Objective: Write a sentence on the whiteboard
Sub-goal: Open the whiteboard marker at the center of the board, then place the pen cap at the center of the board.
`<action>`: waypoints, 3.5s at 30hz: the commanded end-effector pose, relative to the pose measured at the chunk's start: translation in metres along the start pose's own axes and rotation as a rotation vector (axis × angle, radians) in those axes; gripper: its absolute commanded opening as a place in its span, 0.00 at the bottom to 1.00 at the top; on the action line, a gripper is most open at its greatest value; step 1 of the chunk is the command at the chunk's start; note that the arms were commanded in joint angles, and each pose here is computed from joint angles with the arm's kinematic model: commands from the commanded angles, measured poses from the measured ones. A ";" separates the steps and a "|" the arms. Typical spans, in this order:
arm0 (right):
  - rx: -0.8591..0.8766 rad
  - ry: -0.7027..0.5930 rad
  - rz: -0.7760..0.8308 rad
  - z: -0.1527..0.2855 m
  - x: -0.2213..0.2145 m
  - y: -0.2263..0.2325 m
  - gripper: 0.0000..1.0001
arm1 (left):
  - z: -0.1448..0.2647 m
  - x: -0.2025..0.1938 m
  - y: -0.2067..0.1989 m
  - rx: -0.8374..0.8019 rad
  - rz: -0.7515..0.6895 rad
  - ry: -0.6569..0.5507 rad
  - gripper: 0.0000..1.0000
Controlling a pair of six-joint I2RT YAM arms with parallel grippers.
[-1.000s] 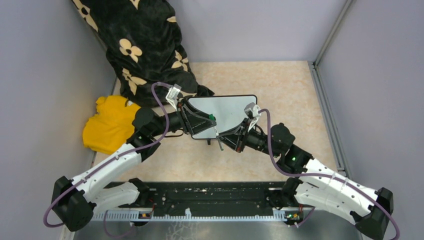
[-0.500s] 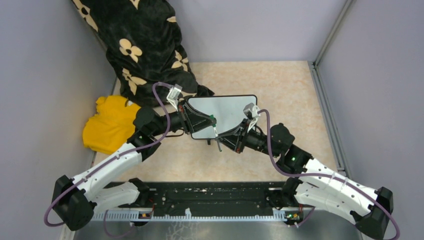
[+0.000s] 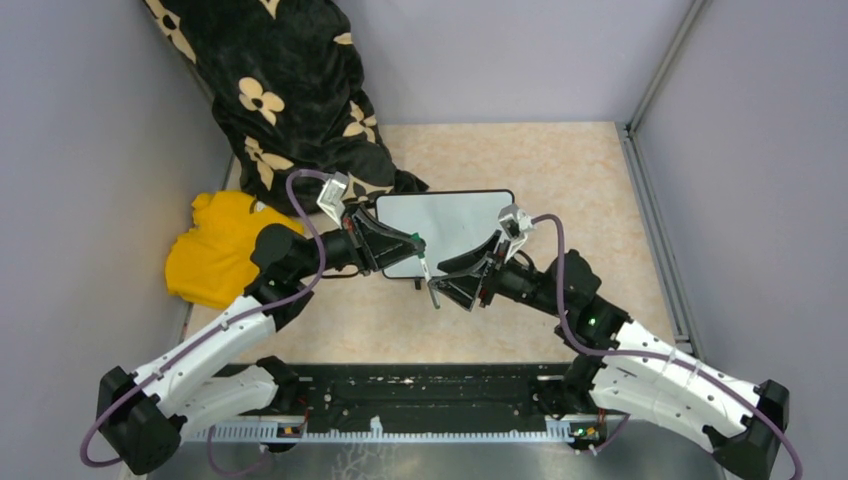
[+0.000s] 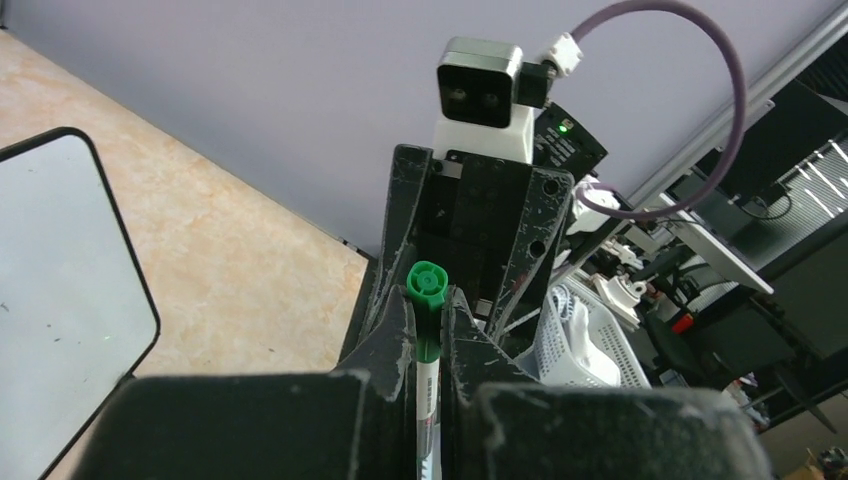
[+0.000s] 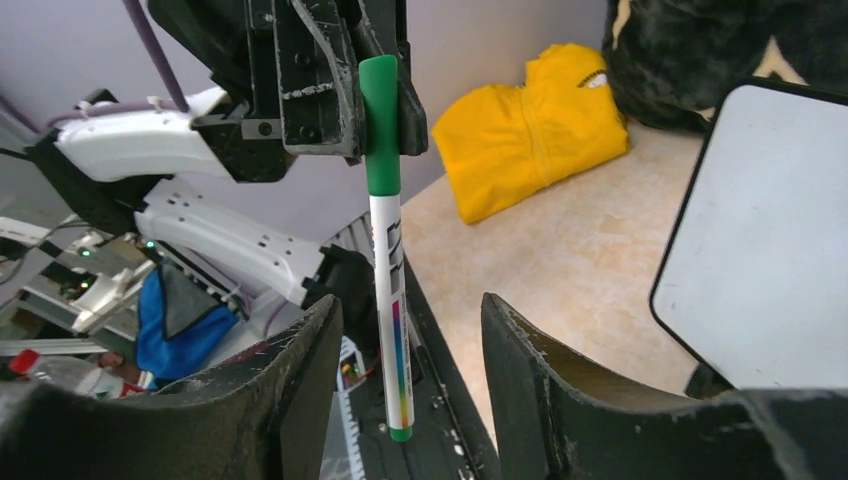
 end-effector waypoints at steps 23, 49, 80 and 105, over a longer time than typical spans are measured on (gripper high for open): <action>0.302 -0.087 -0.204 -0.026 0.026 0.049 0.19 | 0.010 0.003 -0.035 -0.132 -0.040 -0.005 0.00; 0.160 -0.047 -0.185 0.011 -0.013 0.024 0.00 | 0.020 0.052 -0.026 0.065 0.012 -0.291 0.00; -0.527 0.067 0.047 0.067 -0.021 -0.072 0.00 | 0.225 -0.067 0.259 1.644 0.124 0.287 0.00; -0.526 0.100 0.017 0.066 -0.035 -0.075 0.00 | 0.227 -0.109 0.295 1.666 0.257 0.373 0.30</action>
Point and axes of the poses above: each gripper's point midway between its finger pads, its own z axis back along the fingers, its own y axis along the line the jaws close on, x = y × z, the point moved 2 cm from there along z, back along the fingers, and after that the axes turned 3 degrees about z, right-handed, at the moved point
